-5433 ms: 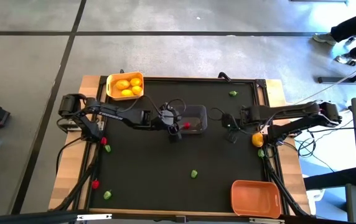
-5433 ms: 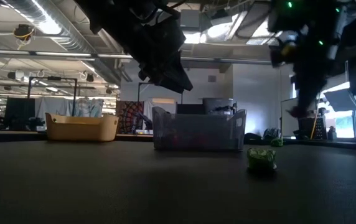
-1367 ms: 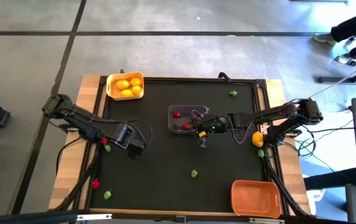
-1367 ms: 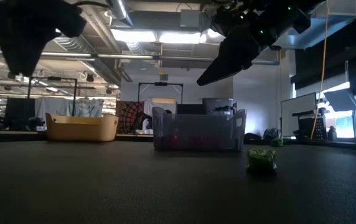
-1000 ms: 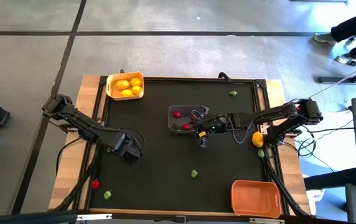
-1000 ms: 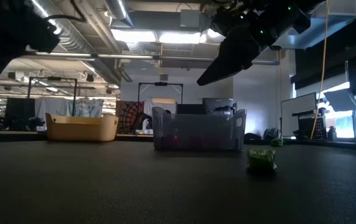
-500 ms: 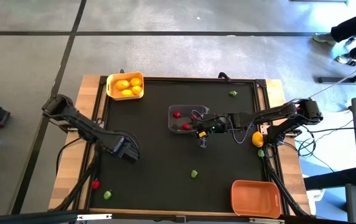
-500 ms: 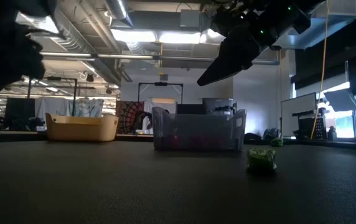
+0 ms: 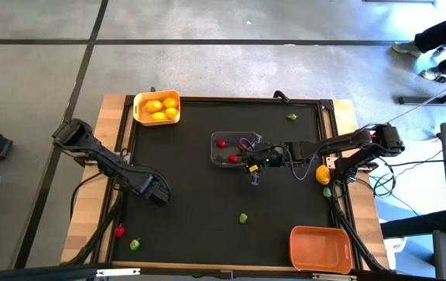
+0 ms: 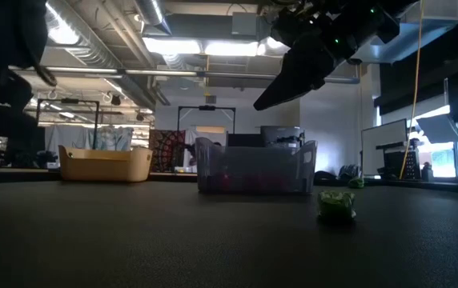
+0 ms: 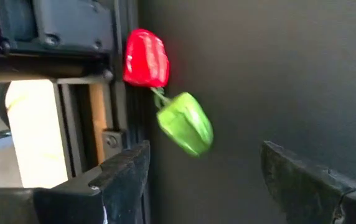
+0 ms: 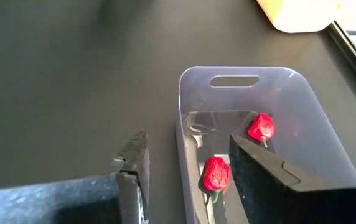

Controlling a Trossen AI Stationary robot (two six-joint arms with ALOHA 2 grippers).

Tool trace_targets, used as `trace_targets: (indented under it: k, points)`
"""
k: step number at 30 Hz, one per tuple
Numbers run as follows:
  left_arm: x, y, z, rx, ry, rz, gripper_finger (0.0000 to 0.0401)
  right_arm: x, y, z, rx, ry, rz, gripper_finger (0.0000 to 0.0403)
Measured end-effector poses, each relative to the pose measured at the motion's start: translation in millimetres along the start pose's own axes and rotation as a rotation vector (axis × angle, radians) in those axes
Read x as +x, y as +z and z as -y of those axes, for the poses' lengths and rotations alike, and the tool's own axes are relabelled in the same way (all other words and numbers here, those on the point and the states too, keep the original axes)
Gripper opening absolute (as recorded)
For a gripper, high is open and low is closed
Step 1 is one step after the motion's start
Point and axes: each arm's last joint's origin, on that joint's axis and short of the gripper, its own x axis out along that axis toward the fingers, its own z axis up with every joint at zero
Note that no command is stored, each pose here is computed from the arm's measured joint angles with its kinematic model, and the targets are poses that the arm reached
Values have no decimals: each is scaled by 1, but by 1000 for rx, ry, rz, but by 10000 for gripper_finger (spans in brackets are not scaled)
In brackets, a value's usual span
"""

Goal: Sort produce into baskets
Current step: Put the green bell pepper into the orange bin

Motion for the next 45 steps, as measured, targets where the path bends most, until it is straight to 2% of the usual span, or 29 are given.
trace_targets:
  k: [7,22,26,38,42,45]
  points:
    - [9,1,0,-23,12,30,296,0,0,0,0,-1,1,160]
    - [28,-4,13,-29,155,105,290,6,-4,-1,-7,2,-22,160]
    - [28,-4,13,-22,148,104,257,7,-5,-1,-8,2,-28,160]
    - [30,-5,18,106,93,106,100,7,-5,-2,-9,3,-31,160]
    - [28,-6,20,178,89,110,73,7,-5,-2,-9,3,-31,160]
    - [23,-7,23,237,76,119,71,7,-5,-2,-8,3,-31,160]
